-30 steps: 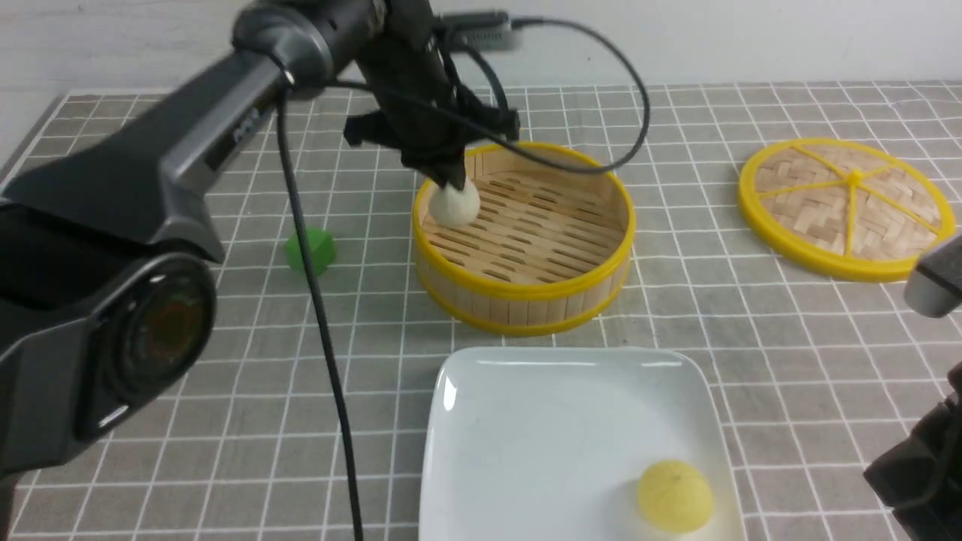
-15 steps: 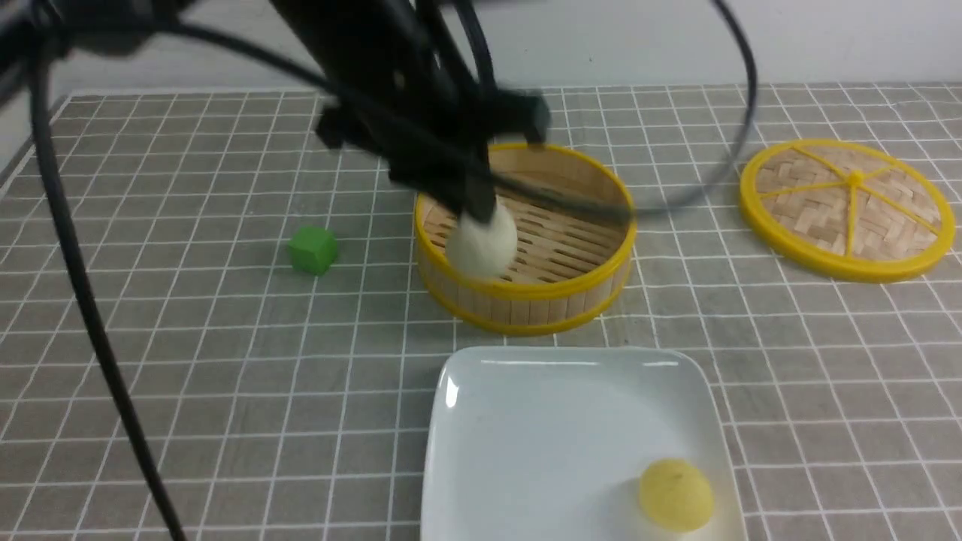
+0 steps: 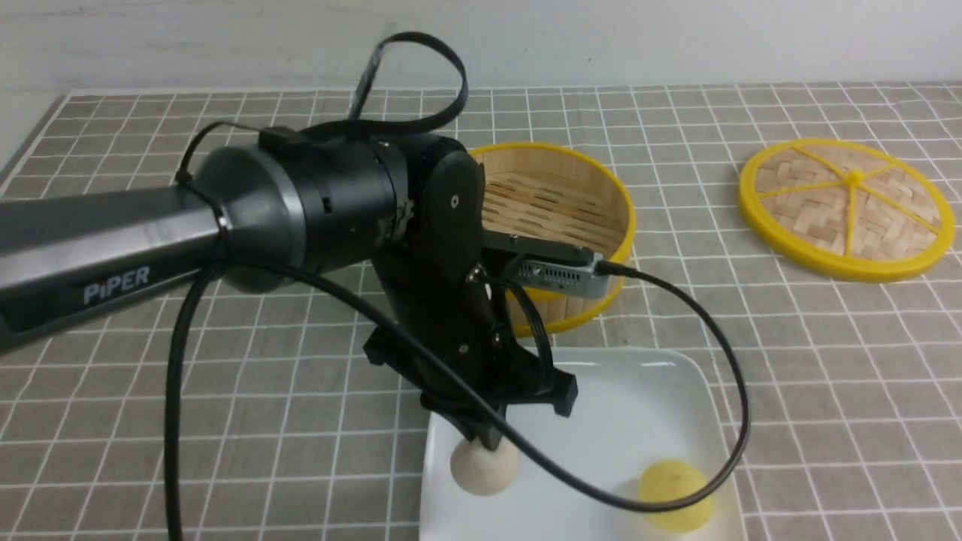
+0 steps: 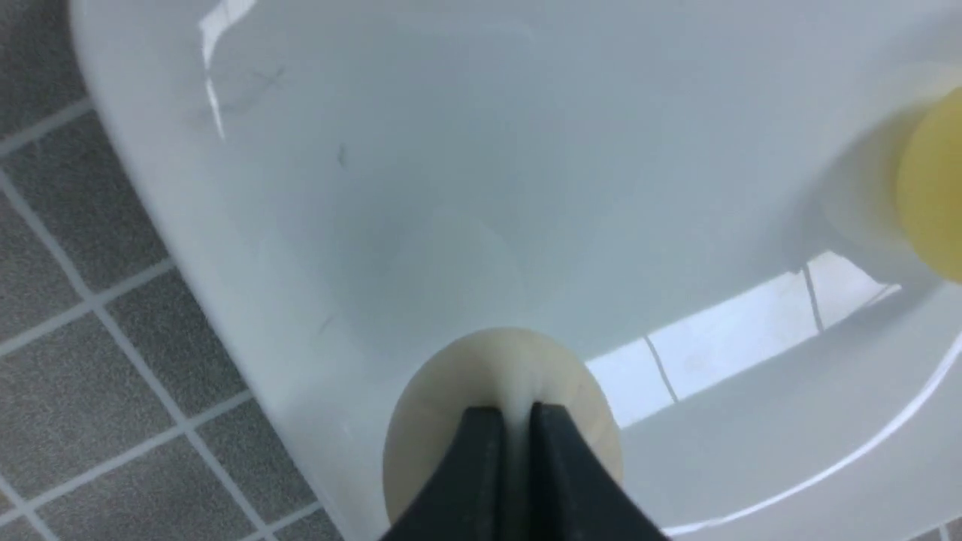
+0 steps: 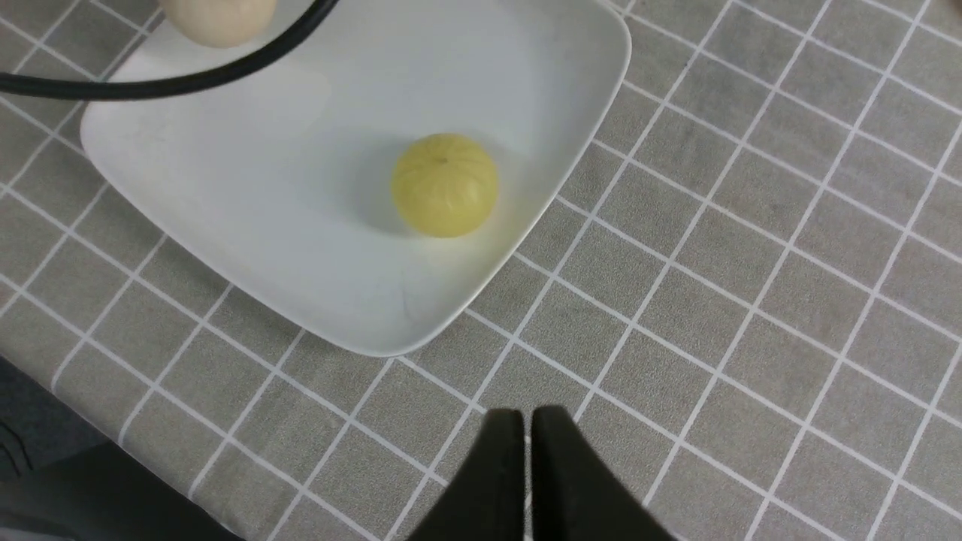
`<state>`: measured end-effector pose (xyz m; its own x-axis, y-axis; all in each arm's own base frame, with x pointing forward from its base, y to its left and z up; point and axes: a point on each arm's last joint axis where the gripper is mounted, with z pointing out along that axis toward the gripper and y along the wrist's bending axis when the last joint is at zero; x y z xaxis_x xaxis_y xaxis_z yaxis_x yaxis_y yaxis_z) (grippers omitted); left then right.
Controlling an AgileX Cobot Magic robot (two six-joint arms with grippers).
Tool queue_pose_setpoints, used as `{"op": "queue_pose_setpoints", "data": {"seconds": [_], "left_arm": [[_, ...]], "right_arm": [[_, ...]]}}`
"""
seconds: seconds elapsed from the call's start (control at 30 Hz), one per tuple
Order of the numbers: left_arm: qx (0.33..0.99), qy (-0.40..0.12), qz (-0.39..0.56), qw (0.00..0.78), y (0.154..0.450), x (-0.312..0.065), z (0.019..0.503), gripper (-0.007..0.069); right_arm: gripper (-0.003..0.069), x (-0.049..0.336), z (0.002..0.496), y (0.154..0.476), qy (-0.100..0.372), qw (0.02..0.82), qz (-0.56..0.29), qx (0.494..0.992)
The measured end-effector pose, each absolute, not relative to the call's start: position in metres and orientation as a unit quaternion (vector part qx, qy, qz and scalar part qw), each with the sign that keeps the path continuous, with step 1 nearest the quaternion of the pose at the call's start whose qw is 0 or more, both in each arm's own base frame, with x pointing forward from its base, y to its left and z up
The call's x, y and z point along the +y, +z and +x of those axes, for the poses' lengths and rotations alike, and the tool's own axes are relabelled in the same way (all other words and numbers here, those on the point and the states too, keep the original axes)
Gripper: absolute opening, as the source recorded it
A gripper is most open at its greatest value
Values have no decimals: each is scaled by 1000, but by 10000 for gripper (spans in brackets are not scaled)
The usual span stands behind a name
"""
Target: Put the steamed buns into the plate on the grey tablecloth.
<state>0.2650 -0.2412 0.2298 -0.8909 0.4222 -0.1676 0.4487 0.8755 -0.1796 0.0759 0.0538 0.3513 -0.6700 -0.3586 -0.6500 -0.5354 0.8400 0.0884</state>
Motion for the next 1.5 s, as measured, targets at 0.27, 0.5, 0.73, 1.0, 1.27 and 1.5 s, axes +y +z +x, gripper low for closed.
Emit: {"op": "queue_pose_setpoints", "data": {"seconds": [0.27,0.5,0.73,1.0,1.27,1.5], "left_arm": [[970,-121,201,67,217,-248,272,211],[976,-117,178,48,207,-250,273,412],[967,-137,185,107,253,-239,263,380],[957,-135,203,155,303,-217,242,76],[957,-129,208,159,311,-211,238,1],[958,-120,211,155,310,-210,237,1]], "right_arm": [[40,54,76,351,140,319,-239,906],[44,49,67,348,139,286,-223,922],[50,31,44,354,161,377,-175,895],[49,29,58,296,158,524,-155,822],[-15,35,66,282,166,562,-166,793],[-16,36,65,277,171,547,-171,802]]}}
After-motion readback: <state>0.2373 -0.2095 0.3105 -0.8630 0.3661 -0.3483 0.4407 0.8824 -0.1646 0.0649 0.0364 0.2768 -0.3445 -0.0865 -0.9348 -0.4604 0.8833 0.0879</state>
